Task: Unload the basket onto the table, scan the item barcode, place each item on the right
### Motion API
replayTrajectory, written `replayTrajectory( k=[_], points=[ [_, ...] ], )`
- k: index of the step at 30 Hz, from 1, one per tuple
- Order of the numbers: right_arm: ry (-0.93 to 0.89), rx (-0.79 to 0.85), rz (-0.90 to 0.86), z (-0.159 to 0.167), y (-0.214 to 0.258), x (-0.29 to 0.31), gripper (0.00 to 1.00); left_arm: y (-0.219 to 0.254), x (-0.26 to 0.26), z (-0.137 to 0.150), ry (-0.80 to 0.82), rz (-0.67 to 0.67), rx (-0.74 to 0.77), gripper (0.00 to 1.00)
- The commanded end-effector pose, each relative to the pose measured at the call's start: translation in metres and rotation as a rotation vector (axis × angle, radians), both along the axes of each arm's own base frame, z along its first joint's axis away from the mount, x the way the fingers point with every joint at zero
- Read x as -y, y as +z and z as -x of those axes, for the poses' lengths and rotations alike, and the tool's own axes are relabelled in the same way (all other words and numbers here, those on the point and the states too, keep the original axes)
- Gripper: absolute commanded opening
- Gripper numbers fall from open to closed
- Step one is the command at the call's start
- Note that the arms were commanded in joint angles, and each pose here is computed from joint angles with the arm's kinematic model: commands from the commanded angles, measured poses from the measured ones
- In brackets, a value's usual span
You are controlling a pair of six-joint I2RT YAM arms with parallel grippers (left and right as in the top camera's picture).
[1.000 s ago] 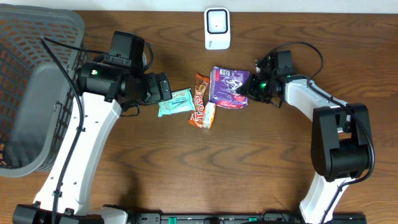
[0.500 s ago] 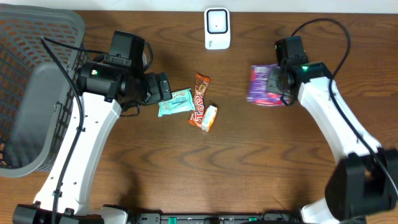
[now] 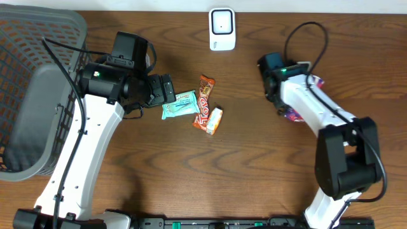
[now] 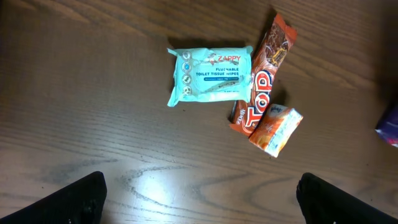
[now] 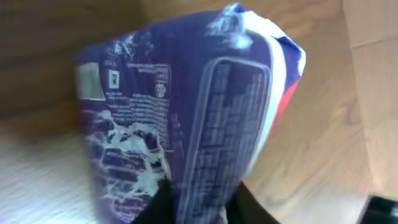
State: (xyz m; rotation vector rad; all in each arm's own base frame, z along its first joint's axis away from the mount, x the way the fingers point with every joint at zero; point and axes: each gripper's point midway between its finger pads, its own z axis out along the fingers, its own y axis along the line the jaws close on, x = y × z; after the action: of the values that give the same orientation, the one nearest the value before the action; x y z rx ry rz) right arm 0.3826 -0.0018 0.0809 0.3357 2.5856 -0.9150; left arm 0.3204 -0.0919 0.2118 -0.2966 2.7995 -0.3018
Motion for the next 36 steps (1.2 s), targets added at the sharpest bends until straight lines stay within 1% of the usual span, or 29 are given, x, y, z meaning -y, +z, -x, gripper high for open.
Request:
replayTrajectory(
  k=[1,3,4,5,6,7,8,10,11,13,15,18,19,22,23,25,29,33,36],
  points=[
    [0.069,0.017,-0.101,-0.004,-0.005,-0.045,0.34,0.001,-0.002,-0.001,0.003,-0.009,0.004,0.97],
    [0.114,0.044,-0.114,-0.011,0.003,-0.065,0.44,0.001,-0.002,-0.001,0.003,-0.009,0.004,0.98],
    [0.137,0.059,-0.133,-0.014,0.007,-0.077,0.52,0.001,-0.002,-0.001,0.003,-0.009,0.004,0.98],
    [0.159,0.07,-0.164,-0.017,0.009,-0.089,0.56,0.001,-0.002,-0.001,0.003,-0.009,0.004,0.98],
    [0.182,0.07,-0.196,-0.019,0.009,-0.099,0.62,0.001,-0.002,-0.001,0.003,-0.009,0.004,0.98],
    [0.226,0.057,-0.268,-0.021,0.006,-0.118,0.72,0.001,-0.002,-0.001,0.003,-0.009,0.004,0.98],
    [0.254,0.044,-0.32,-0.021,0.004,-0.128,0.74,0.001,-0.002,-0.001,0.003,-0.009,0.004,0.98],
    [0.292,0.027,-0.43,-0.024,0.006,-0.149,0.83,0.001,-0.002,-0.001,0.003,-0.009,0.004,0.98],
    [0.297,0.034,-0.495,-0.03,0.014,-0.156,0.88,0.001,-0.002,-0.001,0.003,-0.009,0.004,0.98],
    [0.287,0.05,-0.593,-0.041,0.033,-0.159,0.94,0.001,-0.002,-0.001,0.003,-0.009,0.004,0.98],
    [0.303,0.039,-0.668,-0.049,0.048,-0.153,0.98,0.001,-0.002,-0.001,0.003,-0.009,0.004,0.98],
    [0.351,-0.008,-0.749,-0.054,0.057,-0.135,0.99,0.001,-0.002,-0.001,0.003,-0.009,0.004,0.98],
    [0.358,-0.04,-0.766,-0.052,0.056,-0.119,0.99,0.001,-0.002,-0.001,0.003,-0.009,0.004,0.98],
    [0.242,-0.077,-0.79,-0.044,0.048,-0.071,0.99,0.001,-0.002,-0.001,0.003,-0.009,0.004,0.98],
    [0.186,-0.088,-0.84,-0.039,0.043,-0.053,0.99,0.001,-0.002,-0.001,0.003,-0.009,0.004,0.98],
    [0.129,-0.105,-0.91,-0.031,0.037,-0.036,0.99,0.001,-0.002,-0.001,0.003,-0.009,0.004,0.98],
    [0.086,-0.121,-1.028,-0.019,0.015,-0.022,0.99,0.001,-0.002,-0.001,0.003,-0.009,0.004,0.98],
    [0.054,-0.094,-1.061,-0.013,-0.02,-0.014,0.96,0.001,-0.002,-0.001,0.003,-0.009,0.004,0.98],
    [0.131,-0.048,-1.181,-0.016,-0.036,-0.035,0.97,0.001,-0.002,-0.001,0.003,-0.009,0.004,0.98]
  ],
)
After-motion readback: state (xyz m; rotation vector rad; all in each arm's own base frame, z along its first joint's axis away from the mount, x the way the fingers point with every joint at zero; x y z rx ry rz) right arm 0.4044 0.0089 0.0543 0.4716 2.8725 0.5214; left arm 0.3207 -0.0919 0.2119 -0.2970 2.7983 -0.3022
